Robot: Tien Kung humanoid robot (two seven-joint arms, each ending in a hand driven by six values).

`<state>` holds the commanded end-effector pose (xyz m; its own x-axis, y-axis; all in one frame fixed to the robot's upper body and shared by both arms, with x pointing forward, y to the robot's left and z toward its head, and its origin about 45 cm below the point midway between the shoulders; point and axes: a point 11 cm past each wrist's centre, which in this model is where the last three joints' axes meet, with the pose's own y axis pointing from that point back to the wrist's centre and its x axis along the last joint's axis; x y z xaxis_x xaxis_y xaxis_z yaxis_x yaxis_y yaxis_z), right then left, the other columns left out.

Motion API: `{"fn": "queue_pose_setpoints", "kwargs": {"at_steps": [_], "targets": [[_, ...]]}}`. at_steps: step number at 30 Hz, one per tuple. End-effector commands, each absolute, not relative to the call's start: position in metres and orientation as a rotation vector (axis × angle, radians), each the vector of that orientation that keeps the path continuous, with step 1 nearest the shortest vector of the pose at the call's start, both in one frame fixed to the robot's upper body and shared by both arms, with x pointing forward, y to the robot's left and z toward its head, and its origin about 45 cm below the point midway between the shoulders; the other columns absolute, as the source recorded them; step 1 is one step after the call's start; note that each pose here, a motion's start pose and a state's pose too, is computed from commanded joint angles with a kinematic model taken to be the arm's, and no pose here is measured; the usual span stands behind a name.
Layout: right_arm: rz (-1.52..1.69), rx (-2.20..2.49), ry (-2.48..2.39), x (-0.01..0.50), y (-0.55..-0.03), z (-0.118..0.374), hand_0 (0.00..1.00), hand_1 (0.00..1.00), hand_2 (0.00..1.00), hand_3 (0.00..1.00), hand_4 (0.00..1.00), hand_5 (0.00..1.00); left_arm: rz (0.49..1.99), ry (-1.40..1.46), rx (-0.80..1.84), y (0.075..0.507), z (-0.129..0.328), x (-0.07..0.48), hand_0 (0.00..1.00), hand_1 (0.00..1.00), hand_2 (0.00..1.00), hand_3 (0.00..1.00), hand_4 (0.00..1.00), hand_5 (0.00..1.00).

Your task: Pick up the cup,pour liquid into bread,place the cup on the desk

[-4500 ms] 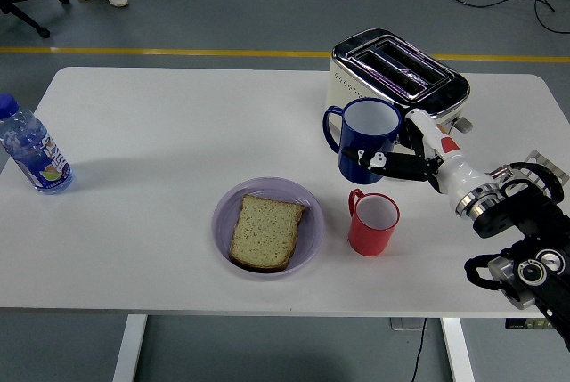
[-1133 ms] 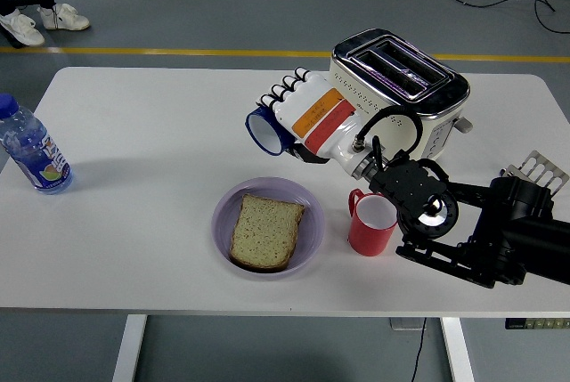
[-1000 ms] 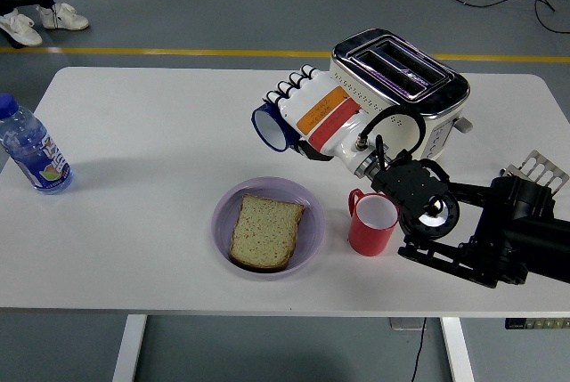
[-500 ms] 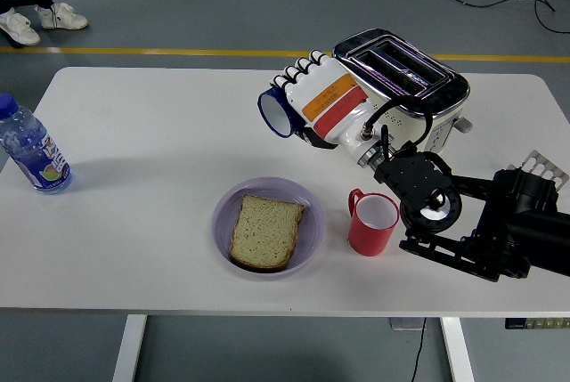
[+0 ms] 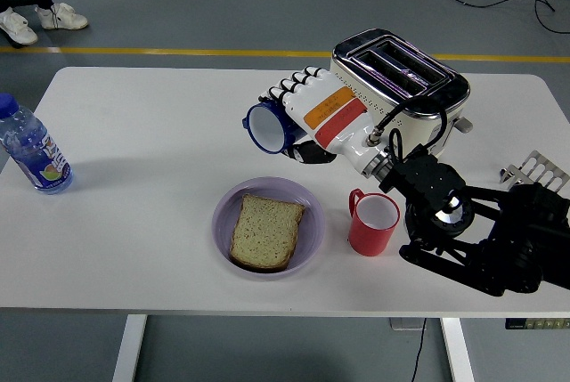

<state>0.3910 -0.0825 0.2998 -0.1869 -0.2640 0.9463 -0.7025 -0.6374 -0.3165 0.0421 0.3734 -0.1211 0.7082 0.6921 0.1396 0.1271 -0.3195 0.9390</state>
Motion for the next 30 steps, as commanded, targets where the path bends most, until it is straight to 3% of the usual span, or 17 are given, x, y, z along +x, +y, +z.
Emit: {"fn": "queue_pose_setpoints", "kwargs": {"at_steps": [12, 23, 30], "targets": [[1.347, 2.188, -1.569, 0.384, -0.128, 0.334, 0.440, 0.451, 0.564, 0.560, 0.643, 0.002, 0.646, 0.650, 1.840, 0.373, -0.122, 0.036, 0.347, 0.331, 0.408, 0.703, 0.464, 0.998], [0.469, 2.263, -1.887, 0.401, -0.210, 0.308, 0.451, 0.451, 0.564, 0.561, 0.641, 0.002, 0.624, 0.665, 1.858, 0.374, -0.123, 0.023, 0.347, 0.330, 0.410, 0.702, 0.463, 0.998], [0.380, 2.095, -2.062, 0.398, -0.270, 0.290, 0.459, 0.447, 0.564, 0.562, 0.645, 0.002, 0.622, 0.670, 1.862, 0.374, -0.123, 0.018, 0.347, 0.331, 0.410, 0.702, 0.463, 0.998]]}}
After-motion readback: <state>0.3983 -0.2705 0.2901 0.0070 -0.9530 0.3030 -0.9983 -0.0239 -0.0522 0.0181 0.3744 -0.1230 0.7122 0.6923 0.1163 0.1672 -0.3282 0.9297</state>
